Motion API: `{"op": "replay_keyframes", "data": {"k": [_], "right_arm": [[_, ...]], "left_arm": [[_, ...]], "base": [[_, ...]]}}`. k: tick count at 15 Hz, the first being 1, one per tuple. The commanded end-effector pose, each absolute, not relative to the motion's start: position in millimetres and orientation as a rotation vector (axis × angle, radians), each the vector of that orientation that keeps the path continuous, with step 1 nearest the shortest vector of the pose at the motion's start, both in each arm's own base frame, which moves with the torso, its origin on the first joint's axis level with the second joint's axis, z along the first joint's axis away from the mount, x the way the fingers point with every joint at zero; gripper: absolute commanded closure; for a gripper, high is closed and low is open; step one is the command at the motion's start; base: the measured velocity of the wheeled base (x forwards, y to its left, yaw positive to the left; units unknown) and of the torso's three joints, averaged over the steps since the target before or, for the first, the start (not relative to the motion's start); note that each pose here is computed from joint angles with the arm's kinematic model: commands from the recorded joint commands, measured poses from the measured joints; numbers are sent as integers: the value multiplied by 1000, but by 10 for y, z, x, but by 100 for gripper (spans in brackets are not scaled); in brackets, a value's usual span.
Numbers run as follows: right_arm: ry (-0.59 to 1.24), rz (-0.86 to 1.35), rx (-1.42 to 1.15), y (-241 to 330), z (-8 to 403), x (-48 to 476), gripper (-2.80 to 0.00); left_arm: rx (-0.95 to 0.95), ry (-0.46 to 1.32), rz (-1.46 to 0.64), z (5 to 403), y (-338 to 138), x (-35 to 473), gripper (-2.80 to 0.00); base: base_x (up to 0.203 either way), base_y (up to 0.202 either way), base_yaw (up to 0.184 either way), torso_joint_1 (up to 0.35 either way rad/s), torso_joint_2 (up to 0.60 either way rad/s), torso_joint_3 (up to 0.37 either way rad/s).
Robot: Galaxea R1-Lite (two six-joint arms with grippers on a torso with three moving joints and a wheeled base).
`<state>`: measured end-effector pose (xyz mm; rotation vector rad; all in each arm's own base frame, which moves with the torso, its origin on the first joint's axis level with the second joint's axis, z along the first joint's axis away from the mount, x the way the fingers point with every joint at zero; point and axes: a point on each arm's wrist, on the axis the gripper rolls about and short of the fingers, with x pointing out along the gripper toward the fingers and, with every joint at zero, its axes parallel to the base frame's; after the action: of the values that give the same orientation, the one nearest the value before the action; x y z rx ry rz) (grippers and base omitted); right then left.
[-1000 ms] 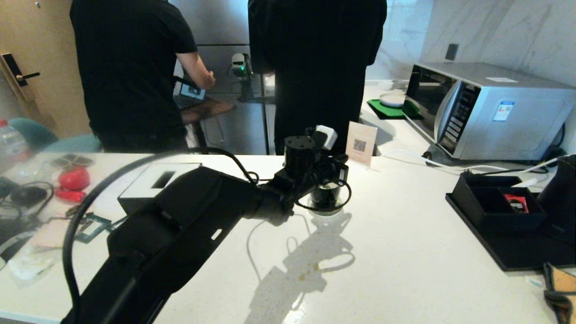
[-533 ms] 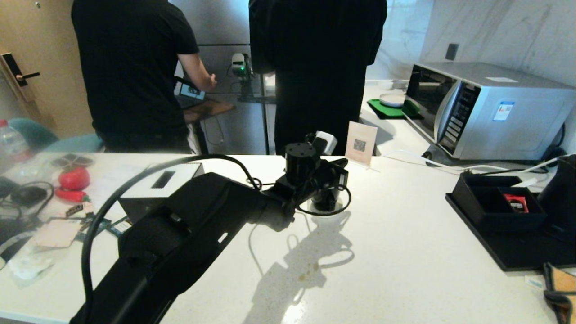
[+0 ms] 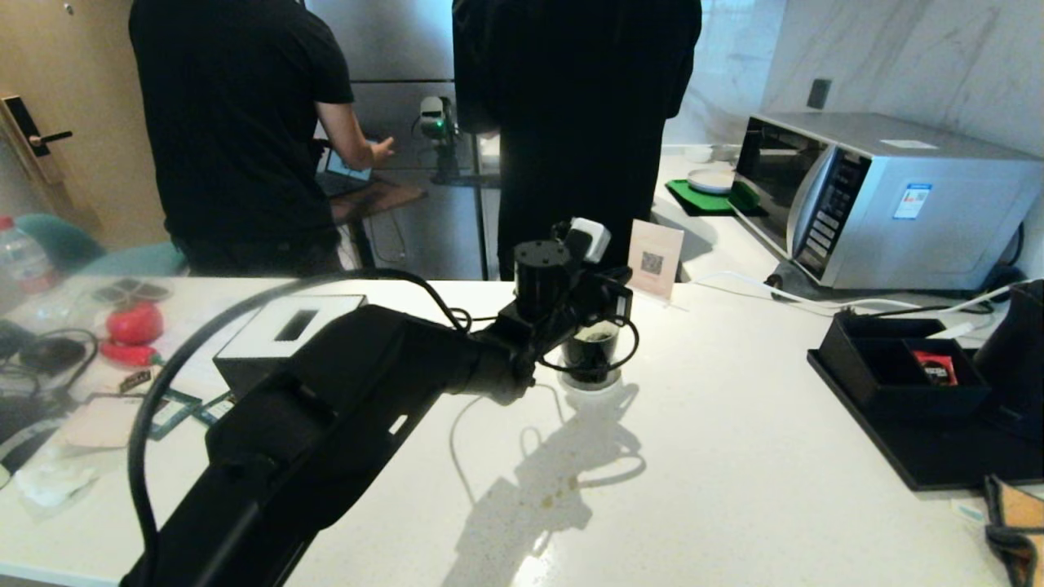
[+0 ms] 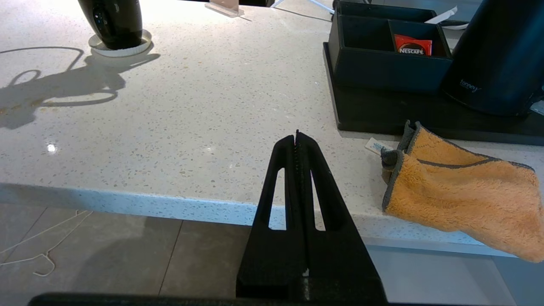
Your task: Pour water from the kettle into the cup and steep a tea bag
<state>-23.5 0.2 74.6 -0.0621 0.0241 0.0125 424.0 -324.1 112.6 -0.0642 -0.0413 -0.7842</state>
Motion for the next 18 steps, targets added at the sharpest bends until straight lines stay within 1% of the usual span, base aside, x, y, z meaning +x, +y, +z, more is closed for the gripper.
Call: {"op": "replay_keyframes", "data": {"k": [1,4,7,13,18], "right_arm": [[26,13,-63,2,746,-234,0],[26,12,-63,2,746,-234,0],[26,13,-63,2,746,-234,0],[26,13,-63,2,746,-234,0],[25,13,-63,2,746,-235,0]], "left_arm": [[-75,-88,-782,1426,-3214,4226,0],[-62,-101,-776,1718,-3171,4205,0],[-38,-122,-768,1896,-3125,4204,0],[-23,-121,-769,1874,-3134,4201,0],[-15,-102,-769,1725,-3163,4242,0]], "base": [[0,0,0,0,0,0],[0,0,0,0,0,0],[0,0,0,0,0,0],[0,0,0,0,0,0],[0,0,0,0,0,0]]}}
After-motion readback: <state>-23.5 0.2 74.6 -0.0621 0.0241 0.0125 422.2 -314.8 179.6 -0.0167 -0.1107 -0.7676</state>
